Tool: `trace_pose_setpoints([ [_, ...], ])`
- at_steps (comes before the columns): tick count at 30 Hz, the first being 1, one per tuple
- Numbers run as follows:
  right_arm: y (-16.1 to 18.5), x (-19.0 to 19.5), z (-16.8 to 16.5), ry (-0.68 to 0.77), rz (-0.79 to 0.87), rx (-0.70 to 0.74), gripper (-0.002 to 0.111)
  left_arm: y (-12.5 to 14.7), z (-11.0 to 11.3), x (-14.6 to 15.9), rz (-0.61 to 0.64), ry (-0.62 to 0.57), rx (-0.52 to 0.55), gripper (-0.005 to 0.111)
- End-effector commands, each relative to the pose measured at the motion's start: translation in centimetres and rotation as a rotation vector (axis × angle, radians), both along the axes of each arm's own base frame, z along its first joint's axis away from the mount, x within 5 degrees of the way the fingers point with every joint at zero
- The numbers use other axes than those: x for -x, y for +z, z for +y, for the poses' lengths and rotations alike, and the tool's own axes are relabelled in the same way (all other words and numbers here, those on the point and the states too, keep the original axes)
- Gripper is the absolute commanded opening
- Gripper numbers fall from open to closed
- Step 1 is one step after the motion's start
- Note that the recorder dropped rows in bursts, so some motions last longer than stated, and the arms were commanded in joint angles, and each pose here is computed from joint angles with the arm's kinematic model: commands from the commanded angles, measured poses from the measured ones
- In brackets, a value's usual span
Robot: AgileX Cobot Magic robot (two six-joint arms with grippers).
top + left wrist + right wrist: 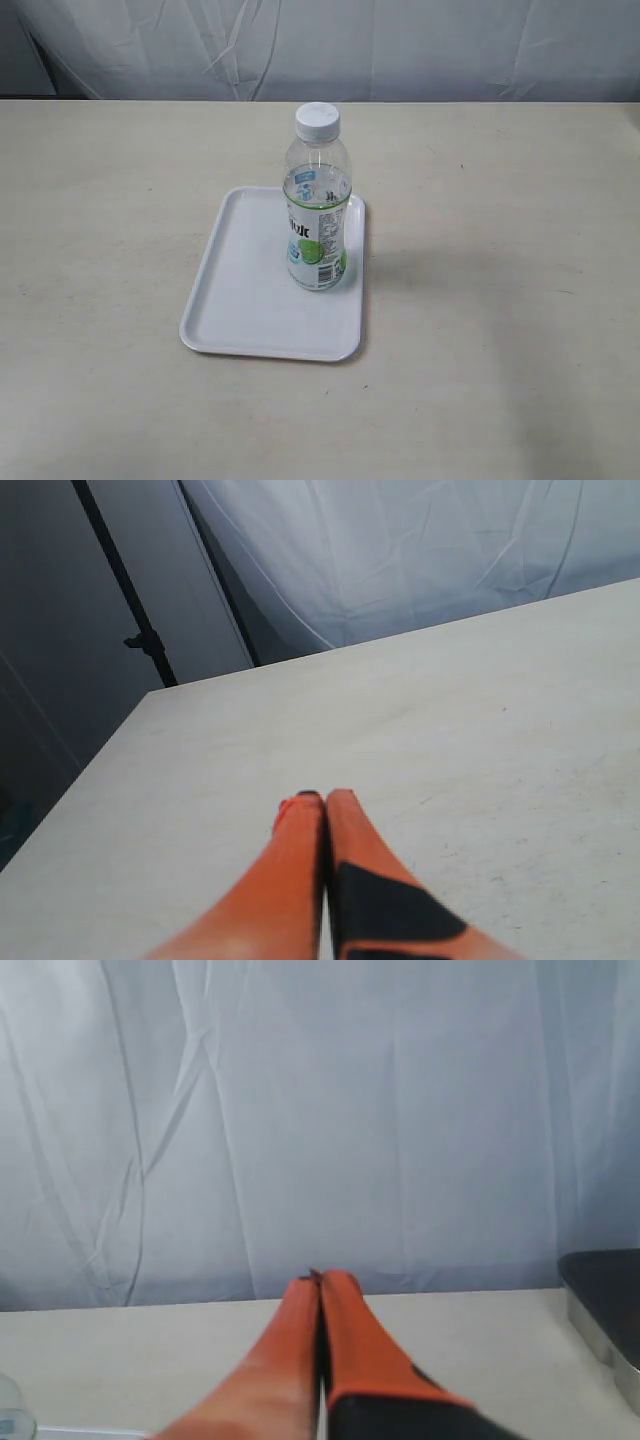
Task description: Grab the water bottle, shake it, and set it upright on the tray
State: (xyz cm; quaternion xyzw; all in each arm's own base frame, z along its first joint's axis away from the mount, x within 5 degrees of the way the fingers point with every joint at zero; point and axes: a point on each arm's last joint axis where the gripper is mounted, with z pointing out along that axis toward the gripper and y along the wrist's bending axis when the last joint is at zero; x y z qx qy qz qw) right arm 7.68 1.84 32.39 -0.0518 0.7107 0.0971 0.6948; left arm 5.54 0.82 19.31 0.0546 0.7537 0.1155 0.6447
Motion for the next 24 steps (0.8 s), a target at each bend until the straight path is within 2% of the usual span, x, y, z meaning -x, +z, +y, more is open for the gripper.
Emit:
trace_pose_setpoints([
  [1, -3.4, 1.1, -0.3, -0.029, 0.021, 0.003, -0.001, -0.1, 0.0, 0.0, -0.001, 0.002, 0.002, 0.0],
  [9, -9.2, 2.2, -0.6, -0.068, 0.121, 0.049, -0.001, -0.1, 0.0, 0.0, -0.001, 0.002, 0.002, 0.0],
  [14, -11.8, 2.7, -1.2, -0.158, 0.201, -0.013, -0.001, -0.1, 0.0, 0.0, -0.001, 0.002, 0.002, 0.0],
  [24, -13.5, 2.6, -1.7, -0.227, 0.286, -0.018, -0.001, -0.1, 0.0, 0.0, -0.001, 0.002, 0.002, 0.0],
])
